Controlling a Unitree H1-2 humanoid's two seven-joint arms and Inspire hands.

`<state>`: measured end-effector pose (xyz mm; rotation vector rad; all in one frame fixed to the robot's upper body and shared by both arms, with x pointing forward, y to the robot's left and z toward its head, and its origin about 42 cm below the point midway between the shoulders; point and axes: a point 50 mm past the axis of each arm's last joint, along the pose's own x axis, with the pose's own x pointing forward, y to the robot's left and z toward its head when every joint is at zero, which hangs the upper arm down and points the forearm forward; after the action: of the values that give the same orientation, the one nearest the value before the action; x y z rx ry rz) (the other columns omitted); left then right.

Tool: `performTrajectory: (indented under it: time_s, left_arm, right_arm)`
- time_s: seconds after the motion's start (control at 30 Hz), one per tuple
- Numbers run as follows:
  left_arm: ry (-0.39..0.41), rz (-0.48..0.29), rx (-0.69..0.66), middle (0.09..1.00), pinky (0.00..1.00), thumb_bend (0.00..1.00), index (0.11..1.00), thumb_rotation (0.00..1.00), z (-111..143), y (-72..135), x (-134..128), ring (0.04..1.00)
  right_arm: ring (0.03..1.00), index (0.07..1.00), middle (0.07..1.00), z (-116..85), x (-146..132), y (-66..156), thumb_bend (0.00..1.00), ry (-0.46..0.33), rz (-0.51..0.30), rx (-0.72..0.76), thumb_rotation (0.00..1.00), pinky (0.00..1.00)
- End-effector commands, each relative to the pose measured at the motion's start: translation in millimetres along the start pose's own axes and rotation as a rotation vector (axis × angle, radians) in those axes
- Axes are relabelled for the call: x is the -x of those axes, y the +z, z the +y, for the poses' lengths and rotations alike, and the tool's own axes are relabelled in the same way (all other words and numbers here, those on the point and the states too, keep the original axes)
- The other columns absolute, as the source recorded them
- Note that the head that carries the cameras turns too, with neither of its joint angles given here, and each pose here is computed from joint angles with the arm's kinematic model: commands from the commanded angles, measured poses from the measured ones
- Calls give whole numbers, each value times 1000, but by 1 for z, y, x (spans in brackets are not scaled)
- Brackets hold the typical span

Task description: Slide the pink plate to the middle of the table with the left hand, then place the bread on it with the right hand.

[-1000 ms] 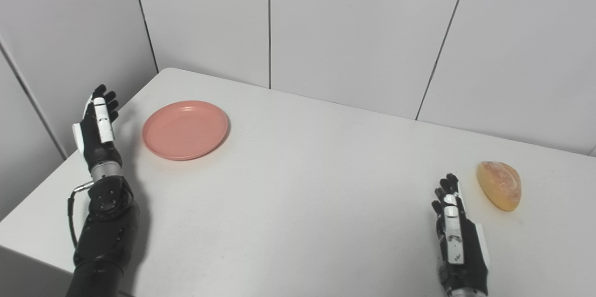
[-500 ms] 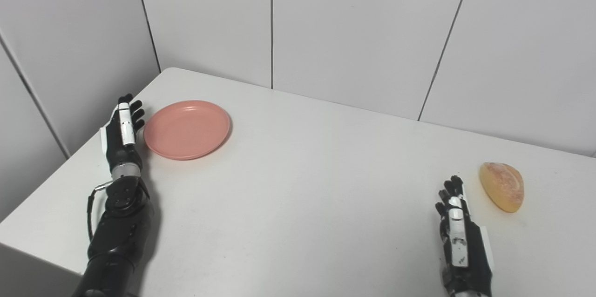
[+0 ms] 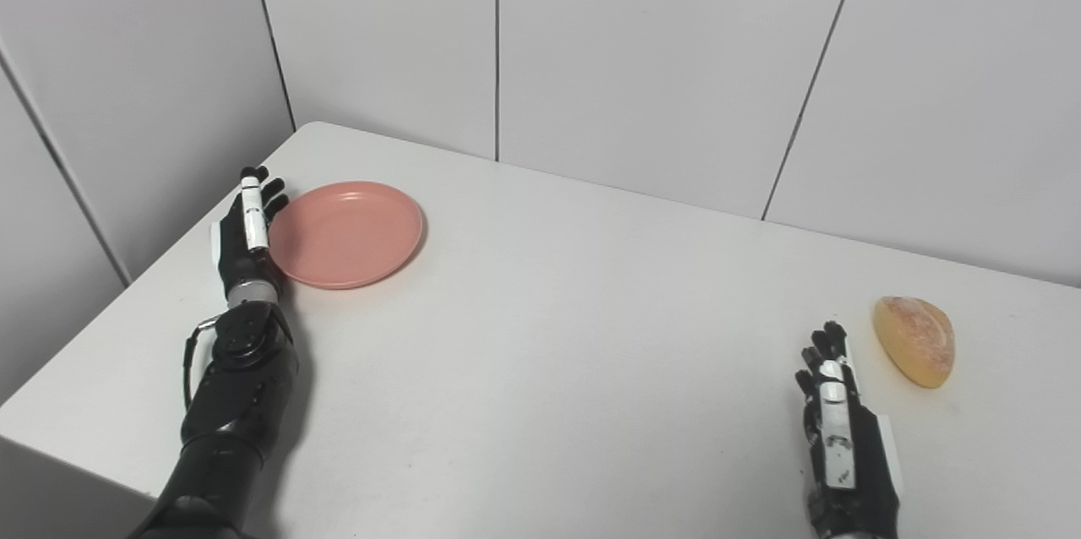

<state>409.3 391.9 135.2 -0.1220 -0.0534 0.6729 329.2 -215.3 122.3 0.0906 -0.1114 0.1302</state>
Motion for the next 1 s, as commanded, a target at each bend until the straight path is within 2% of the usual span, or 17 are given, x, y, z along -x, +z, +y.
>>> performTrajectory:
  time_s: [0.0, 0.37, 0.6, 0.77, 0.97]
  left_arm:
    - [-51, -54, 21, 841, 855, 501, 839, 1000, -22, 20, -9, 853]
    - [-161, -37, 17, 839, 866, 500, 833, 1000, -49, 18, -3, 852]
    - [-295, -12, 19, 845, 870, 479, 842, 1000, -75, 12, 11, 856]
    - [-358, -3, 13, 833, 844, 445, 828, 1000, -89, 8, 22, 845]
    - [-425, 26, 10, 842, 862, 463, 828, 1000, -99, 2, 28, 859]
  right_arm:
    - [1000, 1000, 1000, -1, 0, 6, 544, -8, -30, -1, 960, 1000]
    - [1000, 1000, 1000, 3, -1, 7, 530, -1, -41, -3, 953, 1000]
    - [1000, 1000, 1000, 6, -3, 9, 533, -2, -38, 5, 969, 1000]
    - [1000, 1000, 1000, 7, -5, 8, 535, 4, -32, 6, 960, 1000]
    - [1000, 1000, 1000, 9, -6, 8, 548, 0, -33, 4, 959, 1000]
